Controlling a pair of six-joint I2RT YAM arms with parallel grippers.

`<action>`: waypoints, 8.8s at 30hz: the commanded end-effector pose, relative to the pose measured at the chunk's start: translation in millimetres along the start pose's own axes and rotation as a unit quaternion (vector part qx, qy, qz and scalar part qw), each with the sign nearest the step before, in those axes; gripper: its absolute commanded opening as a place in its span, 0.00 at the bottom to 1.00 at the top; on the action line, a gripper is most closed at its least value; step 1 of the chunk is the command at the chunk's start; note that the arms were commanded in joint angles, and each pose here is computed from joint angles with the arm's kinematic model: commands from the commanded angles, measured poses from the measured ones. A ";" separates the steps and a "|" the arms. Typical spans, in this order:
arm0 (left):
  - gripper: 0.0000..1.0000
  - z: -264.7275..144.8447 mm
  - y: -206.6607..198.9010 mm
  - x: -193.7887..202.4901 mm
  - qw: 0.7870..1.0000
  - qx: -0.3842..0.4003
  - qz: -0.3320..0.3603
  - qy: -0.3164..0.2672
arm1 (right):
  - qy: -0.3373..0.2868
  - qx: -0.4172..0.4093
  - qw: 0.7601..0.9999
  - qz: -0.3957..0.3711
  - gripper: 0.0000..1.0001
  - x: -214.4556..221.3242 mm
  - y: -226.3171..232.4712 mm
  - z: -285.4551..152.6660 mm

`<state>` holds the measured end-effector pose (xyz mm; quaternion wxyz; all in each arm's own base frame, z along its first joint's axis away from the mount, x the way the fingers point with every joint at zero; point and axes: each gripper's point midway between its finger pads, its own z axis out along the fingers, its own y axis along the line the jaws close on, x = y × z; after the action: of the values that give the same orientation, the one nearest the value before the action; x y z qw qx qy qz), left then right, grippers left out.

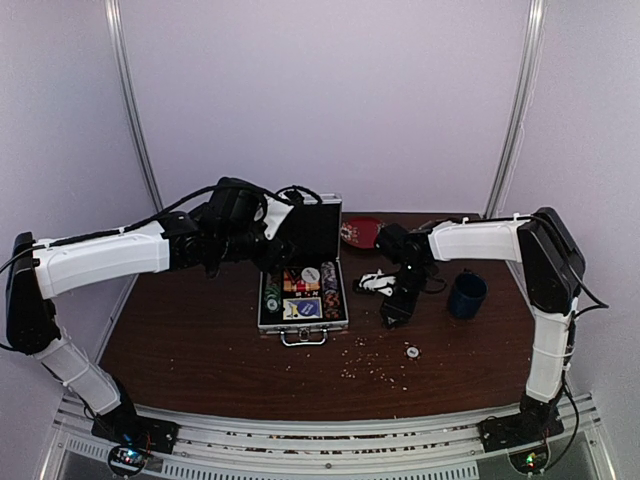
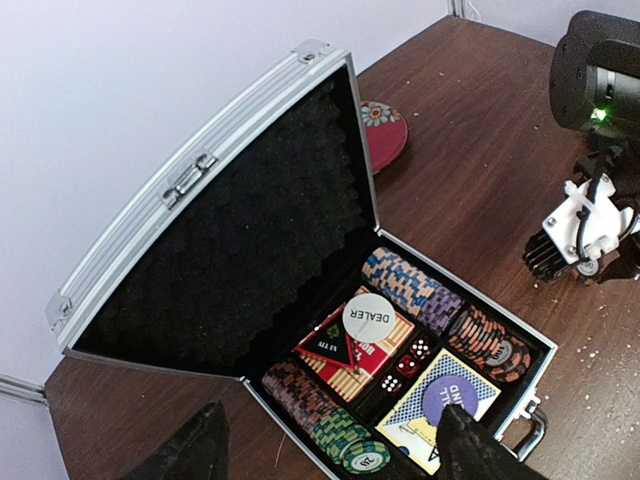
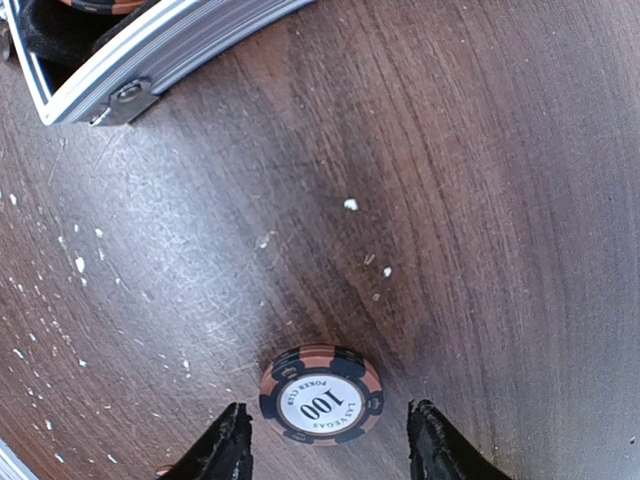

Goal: Pack up texas hold em set

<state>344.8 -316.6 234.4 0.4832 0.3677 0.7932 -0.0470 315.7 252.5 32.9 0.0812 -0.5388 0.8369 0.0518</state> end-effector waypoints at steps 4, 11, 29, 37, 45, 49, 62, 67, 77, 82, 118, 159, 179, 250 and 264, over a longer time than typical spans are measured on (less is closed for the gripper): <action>0.73 -5.2 8.8 -18.9 1.000 -0.010 -0.005 -0.026 | 0.009 -0.006 1.000 0.002 0.54 -4.2 -0.4 8.0; 0.73 -3.9 7.9 -18.0 1.000 -0.008 -0.003 -0.024 | 0.020 -0.019 1.000 0.002 0.54 0.6 4.0 14.3; 0.73 0.1 6.2 -13.8 1.000 -0.008 0.002 -0.016 | 0.013 -0.013 1.000 -0.003 0.35 0.8 12.2 -4.8; 0.73 1.2 5.3 -12.9 1.000 -0.006 0.003 -0.014 | -0.013 -0.014 1.000 -0.016 0.35 16.0 28.2 -35.6; 0.73 1.5 5.1 -12.6 1.000 -0.005 0.003 -0.013 | 0.021 -0.047 0.998 -0.033 0.36 52.5 53.5 -23.8; 0.73 2.5 5.2 -11.7 1.000 -0.007 0.003 -0.012 | 0.027 -0.051 0.998 -0.040 0.36 56.6 58.6 -18.2; 0.73 3.5 5.6 -10.3 1.000 -0.009 0.006 -0.009 | 0.057 -0.058 0.995 -0.052 0.37 68.0 67.4 -5.2; 0.73 4.0 4.8 -10.1 1.000 -0.007 0.006 -0.008 | 0.063 -0.054 0.995 -0.054 0.38 72.5 68.2 -1.2; 0.73 5.1 4.3 -9.1 1.000 -0.006 0.007 -0.007 | 0.070 -0.048 0.995 -0.056 0.43 78.5 67.9 3.4; 0.73 6.2 3.3 -7.8 1.000 -0.004 0.007 -0.005 | 0.075 -0.052 0.994 -0.058 0.47 81.7 70.0 6.4; 0.73 8.6 1.2 -5.9 1.000 0.000 0.009 0.001 | 0.146 -0.033 0.986 -0.078 0.50 122.0 82.7 42.4; 0.73 3.8 7.6 -8.8 1.000 -0.014 0.008 -0.003 | 0.035 -0.033 0.997 -0.067 0.24 35.3 71.1 -5.5; 0.73 -11.6 27.0 -17.7 0.998 -0.059 -0.002 -0.024 | -0.102 0.009 0.991 -0.087 0.25 -83.3 54.8 -39.8; 0.73 -19.0 35.1 -21.8 0.997 -0.074 -0.001 -0.032 | -0.174 0.089 0.979 -0.052 0.50 -142.3 22.4 -36.9; 0.73 -28.1 42.9 -26.3 0.995 -0.089 -0.008 -0.045 | -0.192 0.041 0.979 -0.053 0.48 -109.4 31.0 -79.1</action>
<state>354.1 -296.3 257.6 0.5144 0.3390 0.7877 0.0040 335.3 368.4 116.2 0.2651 -0.5604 0.7774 0.1065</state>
